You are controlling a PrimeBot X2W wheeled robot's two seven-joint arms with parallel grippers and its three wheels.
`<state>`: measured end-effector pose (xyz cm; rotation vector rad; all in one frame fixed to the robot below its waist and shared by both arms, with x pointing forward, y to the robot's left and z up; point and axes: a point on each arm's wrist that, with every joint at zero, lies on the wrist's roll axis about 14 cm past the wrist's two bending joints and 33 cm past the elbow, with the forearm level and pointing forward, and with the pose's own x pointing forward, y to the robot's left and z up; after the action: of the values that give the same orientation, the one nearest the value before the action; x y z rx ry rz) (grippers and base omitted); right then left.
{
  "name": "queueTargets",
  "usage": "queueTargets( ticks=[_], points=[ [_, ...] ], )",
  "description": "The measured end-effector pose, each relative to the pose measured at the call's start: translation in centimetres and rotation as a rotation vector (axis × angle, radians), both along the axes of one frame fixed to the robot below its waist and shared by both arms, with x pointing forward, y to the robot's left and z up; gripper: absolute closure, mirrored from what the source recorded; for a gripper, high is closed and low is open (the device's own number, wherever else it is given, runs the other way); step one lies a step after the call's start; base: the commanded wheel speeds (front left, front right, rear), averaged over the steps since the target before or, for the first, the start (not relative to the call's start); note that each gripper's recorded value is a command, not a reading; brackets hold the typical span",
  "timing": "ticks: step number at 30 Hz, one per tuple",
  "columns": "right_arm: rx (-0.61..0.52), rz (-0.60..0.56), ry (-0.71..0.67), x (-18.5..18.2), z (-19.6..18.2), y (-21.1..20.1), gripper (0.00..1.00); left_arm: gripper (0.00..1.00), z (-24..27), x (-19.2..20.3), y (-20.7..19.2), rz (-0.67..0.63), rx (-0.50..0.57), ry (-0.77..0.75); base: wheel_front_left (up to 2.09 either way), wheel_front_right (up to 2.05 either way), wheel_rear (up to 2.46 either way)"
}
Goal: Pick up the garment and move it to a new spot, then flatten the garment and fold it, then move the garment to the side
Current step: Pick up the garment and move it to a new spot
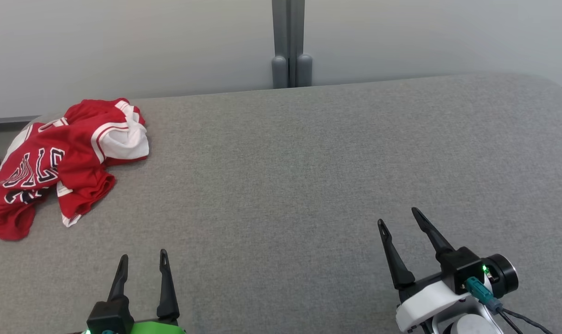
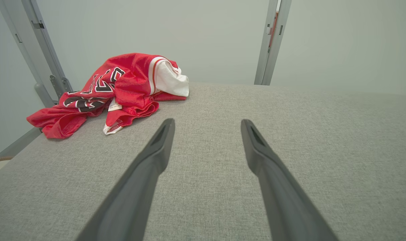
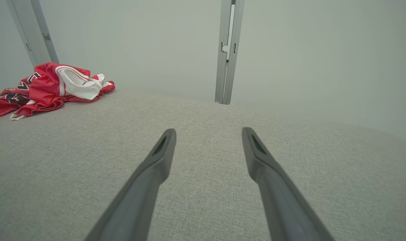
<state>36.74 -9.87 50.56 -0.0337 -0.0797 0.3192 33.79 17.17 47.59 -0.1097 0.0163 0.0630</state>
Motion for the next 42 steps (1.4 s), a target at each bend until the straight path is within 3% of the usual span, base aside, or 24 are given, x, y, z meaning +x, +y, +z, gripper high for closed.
queueTargets(
  ticks=[9, 21, 27, 34, 42],
  points=[
    [0.006, 0.107, 0.022, 0.2, -0.7, 3.5, 0.00, 0.00, 0.1, -2.1, 2.7, 0.092, 0.011, -0.004, 0.00, 0.00, 0.00],
    [0.017, 0.442, 0.010, -0.7, 0.1, 14.5, 0.00, 0.00, 0.3, -10.9, 12.0, 0.455, 0.026, -0.007, 0.00, 0.00, 0.00],
    [0.012, 0.581, -0.004, -1.6, 0.5, 19.0, 0.00, 0.00, 0.6, -14.8, 14.7, 0.610, 0.019, -0.015, 0.00, 0.00, 0.00],
    [0.016, 0.626, 0.003, -1.7, 0.2, 20.4, 0.00, 0.00, 0.3, -16.3, 15.2, 0.656, 0.021, 0.006, 0.00, 0.00, 0.00],
    [0.009, 0.573, 0.017, 0.0, -0.7, 19.1, 0.00, 0.00, 0.4, -15.0, 14.7, 0.627, 0.024, 0.015, 0.00, 0.00, 0.00]
  ],
)
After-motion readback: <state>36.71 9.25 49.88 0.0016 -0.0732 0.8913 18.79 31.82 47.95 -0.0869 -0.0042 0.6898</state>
